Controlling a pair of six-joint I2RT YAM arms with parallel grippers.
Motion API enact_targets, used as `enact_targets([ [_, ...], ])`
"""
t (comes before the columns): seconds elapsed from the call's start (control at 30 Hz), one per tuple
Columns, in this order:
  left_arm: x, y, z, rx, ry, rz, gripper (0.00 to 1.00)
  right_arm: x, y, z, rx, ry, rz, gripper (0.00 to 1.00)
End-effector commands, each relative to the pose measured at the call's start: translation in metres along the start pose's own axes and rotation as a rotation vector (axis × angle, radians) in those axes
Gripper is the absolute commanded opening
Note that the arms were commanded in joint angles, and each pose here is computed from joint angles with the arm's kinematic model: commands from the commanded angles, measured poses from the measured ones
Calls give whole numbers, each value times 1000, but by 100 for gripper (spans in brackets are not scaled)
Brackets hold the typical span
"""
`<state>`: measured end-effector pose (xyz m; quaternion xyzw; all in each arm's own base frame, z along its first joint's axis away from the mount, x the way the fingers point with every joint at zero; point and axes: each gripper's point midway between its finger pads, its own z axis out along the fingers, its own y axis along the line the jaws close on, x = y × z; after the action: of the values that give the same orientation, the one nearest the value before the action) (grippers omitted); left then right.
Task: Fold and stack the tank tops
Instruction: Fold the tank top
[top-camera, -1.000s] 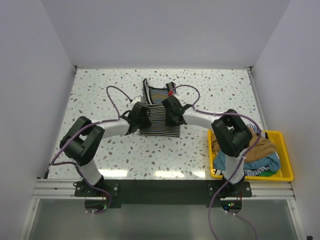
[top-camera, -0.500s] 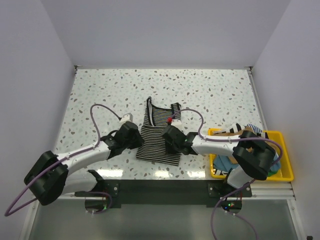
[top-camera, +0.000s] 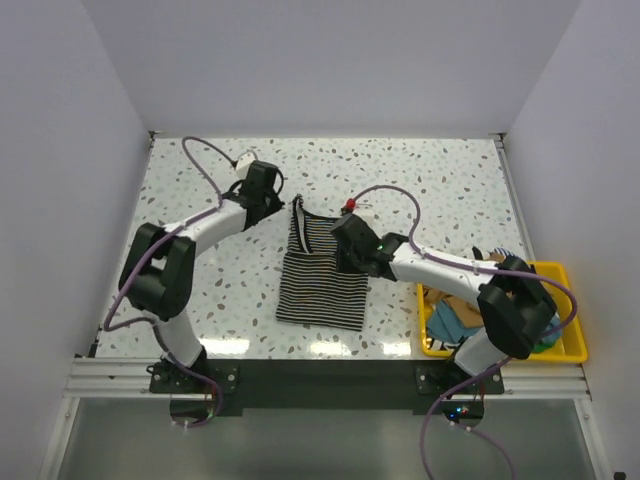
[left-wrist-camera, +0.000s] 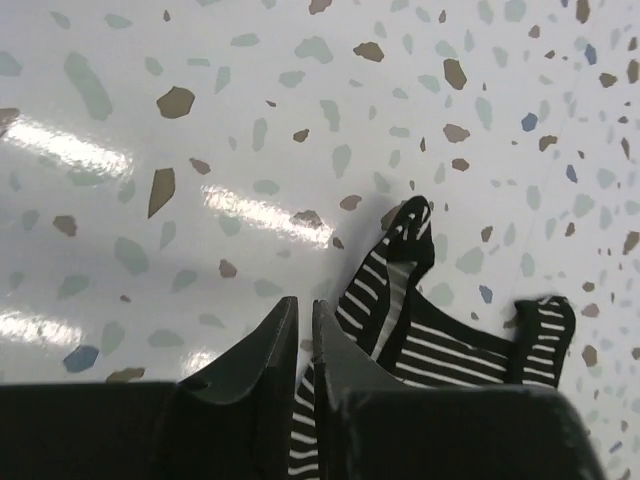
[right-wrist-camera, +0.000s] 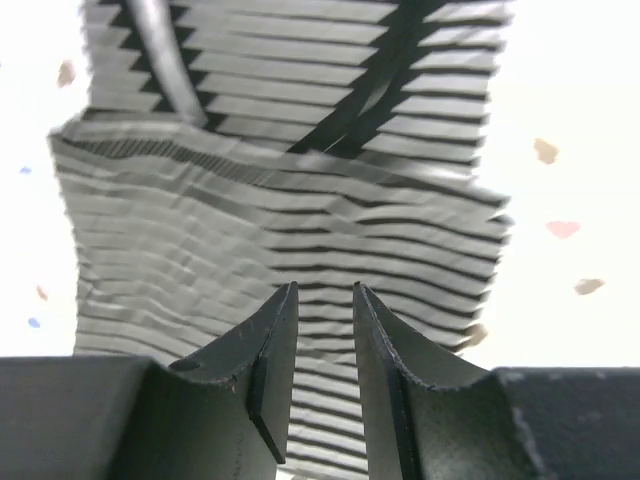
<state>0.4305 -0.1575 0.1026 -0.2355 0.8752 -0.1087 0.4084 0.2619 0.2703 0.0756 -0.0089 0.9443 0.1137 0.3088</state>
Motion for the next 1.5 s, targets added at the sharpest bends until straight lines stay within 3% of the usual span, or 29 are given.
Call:
enact_targets([
  [0.0,-13,-16,25,-11,-25,73,15,-34,-18,-7,31,-56,28,32],
  [0.2,9,-35,66,18,41,122,13,-69,-55,-1,83,-88,106,31],
  [0.57,36,-70,66,115,66,152,13,-79,-66,25,102,-59,136,31],
  [1.0,65,-58,96,58,117,184,13,-78,-57,69,111,7,127,29],
  [1.33,46,-40,120,-5,104,141,14,-87,-67,127,164,86,98,28],
  [1.47,22,-45,121,24,69,115,22,-116,-62,143,147,64,89,28],
])
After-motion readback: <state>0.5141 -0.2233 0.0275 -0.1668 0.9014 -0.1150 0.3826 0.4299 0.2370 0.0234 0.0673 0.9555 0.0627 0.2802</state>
